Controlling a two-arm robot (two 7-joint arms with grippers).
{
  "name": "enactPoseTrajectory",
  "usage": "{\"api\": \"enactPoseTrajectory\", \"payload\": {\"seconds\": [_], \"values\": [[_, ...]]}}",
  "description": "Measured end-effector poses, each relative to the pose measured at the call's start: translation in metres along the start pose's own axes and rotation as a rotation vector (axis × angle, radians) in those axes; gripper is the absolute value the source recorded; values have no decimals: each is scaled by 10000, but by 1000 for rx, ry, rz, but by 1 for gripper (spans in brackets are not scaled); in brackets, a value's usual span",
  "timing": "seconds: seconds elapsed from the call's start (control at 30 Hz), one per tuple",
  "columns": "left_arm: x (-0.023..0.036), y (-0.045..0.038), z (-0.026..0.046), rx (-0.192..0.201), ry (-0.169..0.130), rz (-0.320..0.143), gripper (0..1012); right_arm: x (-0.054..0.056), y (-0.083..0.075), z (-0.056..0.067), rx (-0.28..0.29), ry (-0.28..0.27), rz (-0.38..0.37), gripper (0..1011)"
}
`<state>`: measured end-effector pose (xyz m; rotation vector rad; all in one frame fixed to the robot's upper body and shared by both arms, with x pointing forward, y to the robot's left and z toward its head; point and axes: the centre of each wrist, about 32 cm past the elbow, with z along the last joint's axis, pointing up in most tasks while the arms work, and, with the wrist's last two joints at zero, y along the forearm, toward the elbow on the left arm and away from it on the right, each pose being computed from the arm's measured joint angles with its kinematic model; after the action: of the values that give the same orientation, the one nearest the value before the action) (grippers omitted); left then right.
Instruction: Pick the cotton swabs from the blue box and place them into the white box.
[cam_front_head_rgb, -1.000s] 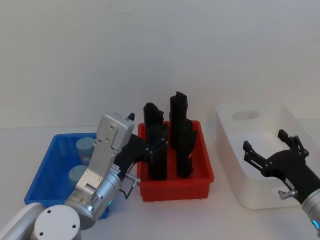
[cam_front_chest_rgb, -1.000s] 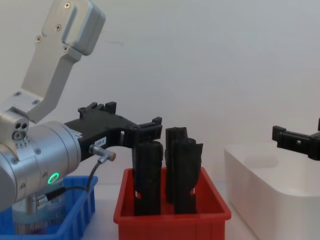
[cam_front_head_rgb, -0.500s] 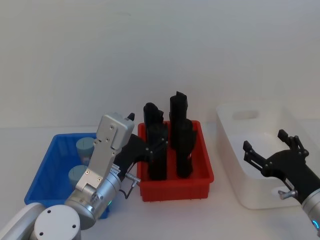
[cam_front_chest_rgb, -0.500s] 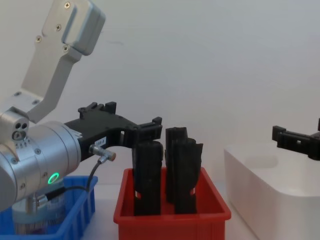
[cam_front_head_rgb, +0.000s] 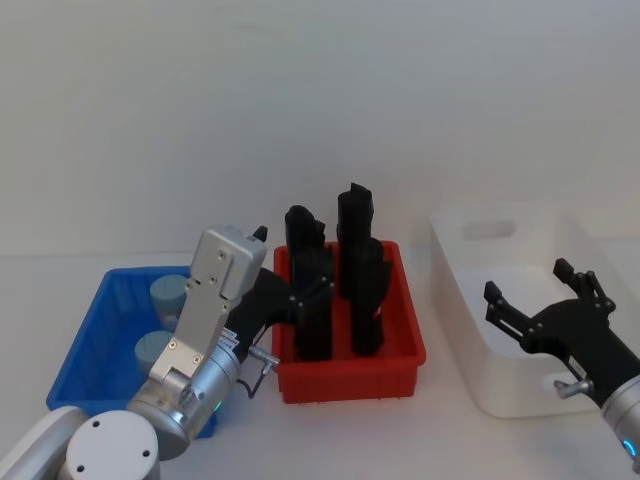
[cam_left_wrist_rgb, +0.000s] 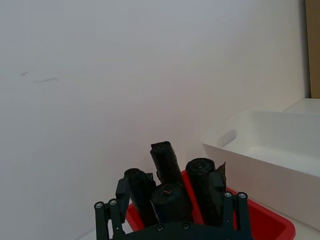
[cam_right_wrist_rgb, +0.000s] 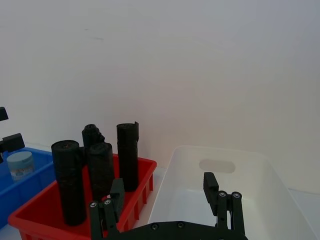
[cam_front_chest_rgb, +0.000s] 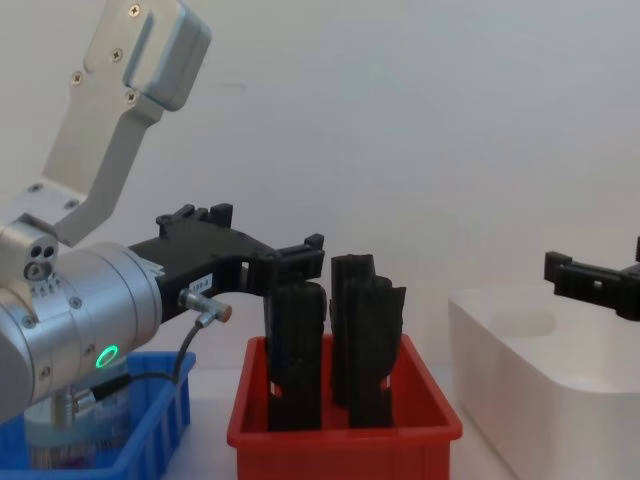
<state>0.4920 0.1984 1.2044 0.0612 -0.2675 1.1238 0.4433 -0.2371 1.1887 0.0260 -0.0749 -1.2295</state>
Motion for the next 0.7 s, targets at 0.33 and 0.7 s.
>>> {"api": "enactPoseTrajectory", "payload": {"seconds": [0.33,0.7], "values": [[0,0,0,0,0,0,1004,-21,45,3,-5,-5,11,1002],[0,0,0,0,0,0,1004,-19,234,82,-59,-58,106,1002]]}}
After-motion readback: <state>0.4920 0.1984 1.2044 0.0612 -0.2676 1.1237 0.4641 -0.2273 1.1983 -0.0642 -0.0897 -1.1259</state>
